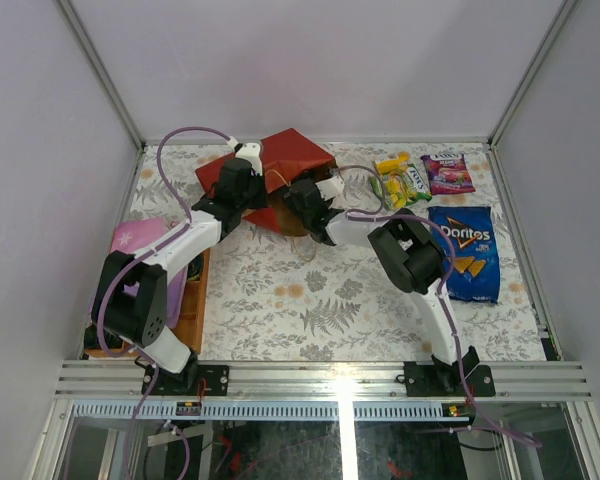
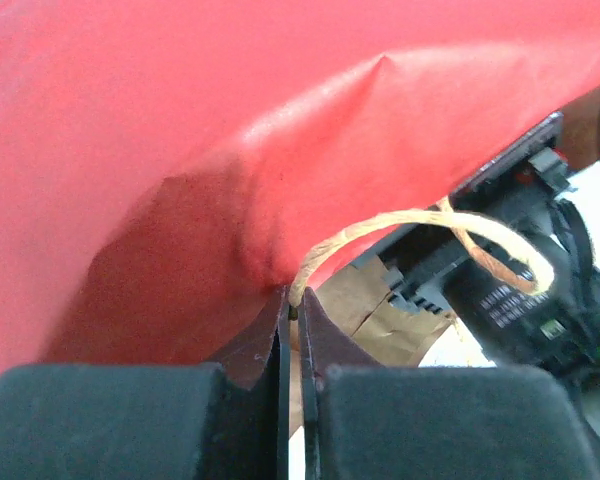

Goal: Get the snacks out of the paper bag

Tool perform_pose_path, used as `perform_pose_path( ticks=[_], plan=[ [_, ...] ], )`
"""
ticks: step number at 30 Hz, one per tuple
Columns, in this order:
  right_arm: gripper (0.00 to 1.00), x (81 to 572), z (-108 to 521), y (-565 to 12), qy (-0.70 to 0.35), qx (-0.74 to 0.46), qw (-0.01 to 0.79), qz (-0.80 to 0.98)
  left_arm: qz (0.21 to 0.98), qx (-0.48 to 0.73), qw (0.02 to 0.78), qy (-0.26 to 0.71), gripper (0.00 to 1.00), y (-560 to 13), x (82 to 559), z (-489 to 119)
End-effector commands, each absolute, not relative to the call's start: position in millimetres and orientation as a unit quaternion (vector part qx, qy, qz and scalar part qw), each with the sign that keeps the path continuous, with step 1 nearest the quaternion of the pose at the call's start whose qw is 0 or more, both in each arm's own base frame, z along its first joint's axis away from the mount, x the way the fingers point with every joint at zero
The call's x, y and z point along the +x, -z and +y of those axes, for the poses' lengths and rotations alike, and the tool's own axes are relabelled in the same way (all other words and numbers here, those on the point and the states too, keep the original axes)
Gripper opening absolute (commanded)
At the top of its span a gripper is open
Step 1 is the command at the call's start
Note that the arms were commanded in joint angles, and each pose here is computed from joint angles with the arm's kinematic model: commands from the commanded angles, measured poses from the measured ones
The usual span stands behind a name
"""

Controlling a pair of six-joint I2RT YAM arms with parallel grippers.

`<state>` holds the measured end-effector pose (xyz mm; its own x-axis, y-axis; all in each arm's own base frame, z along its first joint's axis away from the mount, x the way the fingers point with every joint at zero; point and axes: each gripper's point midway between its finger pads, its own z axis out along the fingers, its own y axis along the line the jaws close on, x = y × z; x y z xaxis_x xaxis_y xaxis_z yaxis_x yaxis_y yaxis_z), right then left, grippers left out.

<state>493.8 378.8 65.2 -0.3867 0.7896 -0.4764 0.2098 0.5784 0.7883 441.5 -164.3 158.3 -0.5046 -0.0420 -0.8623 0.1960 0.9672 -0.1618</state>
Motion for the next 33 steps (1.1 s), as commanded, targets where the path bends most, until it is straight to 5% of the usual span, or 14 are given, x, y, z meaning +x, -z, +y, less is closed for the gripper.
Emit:
perform_pose_path(
  ticks=[1, 17, 23, 27, 33],
  plan=[
    [0.80, 514.1, 359.8, -46.3, -0.279, 0.394, 0.447, 0.753, 0.848, 0.043, 0.509, 0.143, 0.00, -179.9, 442.8, -168.5],
    [0.73, 528.1, 357.8, -3.4, -0.257, 0.456, 0.412, 0.746, 0.854, 0.046, 0.498, 0.144, 0.00, -173.0, 445.7, -171.3],
    [0.38, 545.8, 374.4, -5.5, -0.306, 0.445, 0.420, 0.729, 0.854, 0.047, 0.497, 0.144, 0.00, -173.4, 446.6, -171.5],
    [0.02, 544.3, 377.8, -15.8, -0.329, 0.426, 0.424, 0.728, 0.855, 0.047, 0.497, 0.143, 0.00, -174.8, 447.2, -171.9],
    [0.00, 520.8, 371.5, -47.6, -0.351, 0.383, 0.431, 0.738, 0.853, 0.048, 0.498, 0.149, 0.00, -183.0, 447.1, -173.6]
  ],
)
